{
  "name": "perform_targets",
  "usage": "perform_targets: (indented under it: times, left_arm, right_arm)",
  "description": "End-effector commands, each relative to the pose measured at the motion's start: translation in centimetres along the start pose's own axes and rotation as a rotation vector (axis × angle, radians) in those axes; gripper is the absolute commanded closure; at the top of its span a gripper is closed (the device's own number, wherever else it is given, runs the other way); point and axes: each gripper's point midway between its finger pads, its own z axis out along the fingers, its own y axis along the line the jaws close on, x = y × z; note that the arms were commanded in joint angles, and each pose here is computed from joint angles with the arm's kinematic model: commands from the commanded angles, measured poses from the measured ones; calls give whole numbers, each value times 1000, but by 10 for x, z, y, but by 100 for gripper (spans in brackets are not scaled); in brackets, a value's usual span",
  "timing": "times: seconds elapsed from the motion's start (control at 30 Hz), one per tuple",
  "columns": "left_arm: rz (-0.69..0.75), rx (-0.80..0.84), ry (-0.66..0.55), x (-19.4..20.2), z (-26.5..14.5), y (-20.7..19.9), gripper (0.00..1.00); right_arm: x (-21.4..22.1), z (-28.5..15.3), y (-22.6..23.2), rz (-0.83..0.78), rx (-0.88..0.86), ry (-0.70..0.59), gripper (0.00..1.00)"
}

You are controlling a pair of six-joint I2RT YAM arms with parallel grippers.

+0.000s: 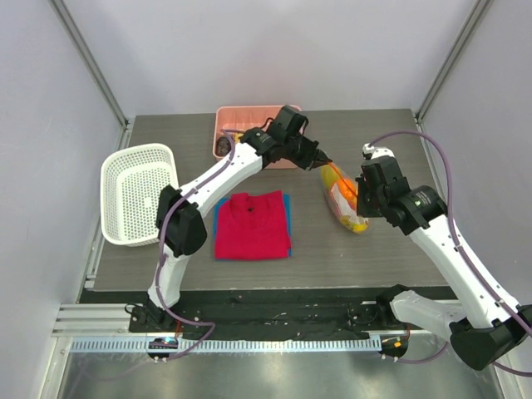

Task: Open the zip-top bag and remove the fake food

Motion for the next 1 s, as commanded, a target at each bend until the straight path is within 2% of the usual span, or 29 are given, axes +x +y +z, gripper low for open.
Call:
perform_targets:
  times: [0.0,0.07,0.1,0.13,0.2,0.23,0.27,0.3,0.33,0.37,0.4,0.43,0.47,0.5,0.53,0.57,0.63,0.8,0.97]
  left_arm:
    - [185,146,12,16,-38,-28,100]
    - [354,219,28,20,-48,-35,98]
    - [584,238,-11,16,-53,-30,92]
    - [681,261,-65,17,-78,-35,82]
    - [849,248,-146,5,-83,-20,48]
    - [1005,272,-178,3,-94,-19,42]
    - [1099,293,-181,6,-107,-9,38]
    - [1195,381,-186,15,-119,-17,39]
    - [1369,424,-195,17,-124,-14,39]
    - [1473,478,-176,27,-137,-6,39]
    - [1584,527,-194,32,-141,-5,38]
    - [1676,577,-162,41,-143,2,37]
    - [1838,594,-159,41,-138,15,37]
    - [1920,625,-151,45,-140,17,37]
    - [1974,650,-94,51,-138,27,38]
    - [2067,665,-105,50,-140,24,38]
    - [2098,633,-24,49,-128,35,38]
    - [2176,715,69,67,-109,39,37]
    - [2263,709,137,80,-88,54,36]
  right_arm:
    - [-45,-11,-6,-90,34,-176,99]
    - [-54,-14,-1,-166,-5,-205,99]
    - [-56,-16,3,-200,-28,-202,99]
    - [-54,-15,14,-238,-91,-179,99]
    - [-53,-19,20,-310,-135,-167,99]
    - [-51,-20,25,-339,-168,-156,99]
    - [-45,-22,32,-388,-227,-143,99]
    - [-43,-22,35,-398,-245,-138,99]
    - [-41,-22,37,-419,-265,-137,99]
    - [-33,-22,46,-441,-327,-125,99]
    - [-31,-20,46,-469,-335,-122,99]
    - [-28,-18,47,-485,-343,-110,99]
    - [-23,-15,49,-504,-360,-86,99]
    - [-20,-15,51,-529,-384,-70,99]
    - [-23,-18,53,-537,-390,-71,99]
    - [-18,-18,52,-545,-392,-38,99]
    - [-18,-18,53,-555,-404,-14,99]
    - [-26,-27,57,-534,-427,-40,99]
    - [-19,-32,62,-527,-481,-47,99]
